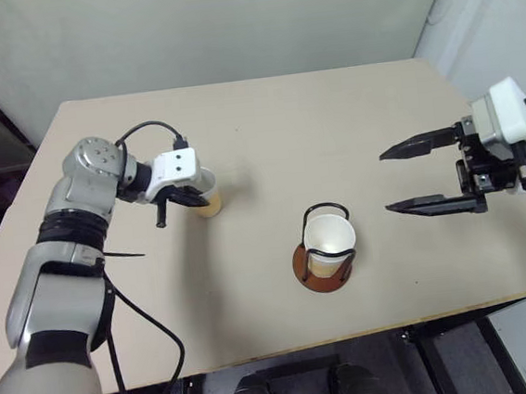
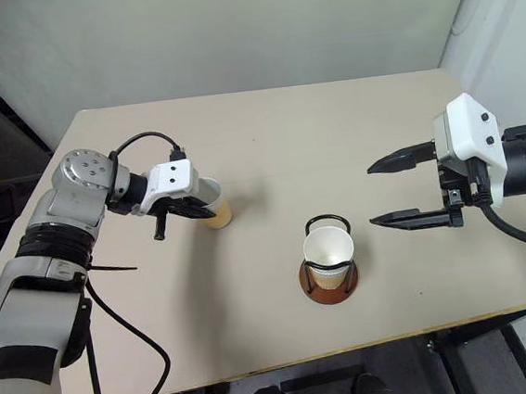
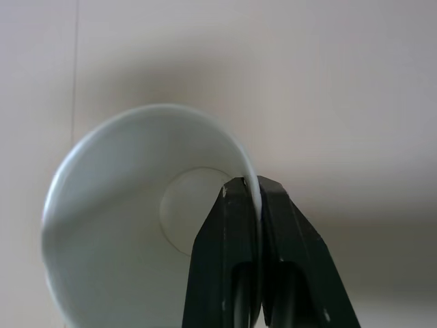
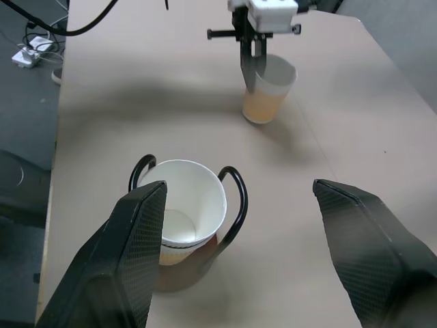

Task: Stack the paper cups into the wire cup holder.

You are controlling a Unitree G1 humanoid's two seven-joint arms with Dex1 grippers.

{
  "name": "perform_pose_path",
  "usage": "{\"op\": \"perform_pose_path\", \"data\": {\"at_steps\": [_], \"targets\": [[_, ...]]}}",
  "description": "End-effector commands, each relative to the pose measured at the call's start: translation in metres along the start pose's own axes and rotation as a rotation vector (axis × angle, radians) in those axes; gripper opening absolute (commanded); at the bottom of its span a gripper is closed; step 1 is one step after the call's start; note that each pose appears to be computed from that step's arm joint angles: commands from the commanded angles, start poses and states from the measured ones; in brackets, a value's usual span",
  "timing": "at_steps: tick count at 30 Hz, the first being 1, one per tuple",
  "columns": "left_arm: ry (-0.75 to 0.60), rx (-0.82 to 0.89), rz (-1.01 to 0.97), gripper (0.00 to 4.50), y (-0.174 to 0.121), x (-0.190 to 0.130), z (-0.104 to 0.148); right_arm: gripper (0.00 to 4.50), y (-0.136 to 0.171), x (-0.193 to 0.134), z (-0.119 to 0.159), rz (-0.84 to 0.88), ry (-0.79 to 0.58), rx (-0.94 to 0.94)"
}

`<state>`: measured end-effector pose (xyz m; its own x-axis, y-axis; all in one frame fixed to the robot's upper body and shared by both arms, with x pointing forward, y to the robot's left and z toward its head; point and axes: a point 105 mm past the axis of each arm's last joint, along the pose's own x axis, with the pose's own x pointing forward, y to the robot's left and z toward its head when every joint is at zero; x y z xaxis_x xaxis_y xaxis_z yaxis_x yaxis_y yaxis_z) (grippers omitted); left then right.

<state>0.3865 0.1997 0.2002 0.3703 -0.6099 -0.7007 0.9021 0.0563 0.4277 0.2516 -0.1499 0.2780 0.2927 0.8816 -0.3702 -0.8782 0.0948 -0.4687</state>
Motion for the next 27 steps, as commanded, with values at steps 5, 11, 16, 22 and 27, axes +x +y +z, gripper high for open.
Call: {"op": "perform_pose_path", "data": {"at_steps": [5, 11, 16, 22, 27], "targets": [[-0.526, 0.339, -0.077, 0.02, -0.014, -0.057, 0.152, 3.55, 0.000, -0.029, 0.006, -0.067, 0.034, -0.023], [-0.705, 0.522, -0.311, 0.02, -0.058, -0.048, 0.209, 3.55, 0.002, -0.041, 0.002, -0.129, 0.073, -0.014], [-0.636, 0.566, -0.413, 0.02, -0.072, -0.018, 0.204, 3.55, 0.008, -0.043, 0.003, -0.151, 0.086, -0.014], [-0.598, 0.588, -0.473, 0.02, -0.081, 0.001, 0.196, 3.55, 0.014, -0.046, 0.002, -0.176, 0.107, -0.002], [-0.524, 0.601, -0.496, 0.02, -0.085, 0.016, 0.183, 3.55, 0.018, -0.048, 0.001, -0.188, 0.117, 0.008]]}}
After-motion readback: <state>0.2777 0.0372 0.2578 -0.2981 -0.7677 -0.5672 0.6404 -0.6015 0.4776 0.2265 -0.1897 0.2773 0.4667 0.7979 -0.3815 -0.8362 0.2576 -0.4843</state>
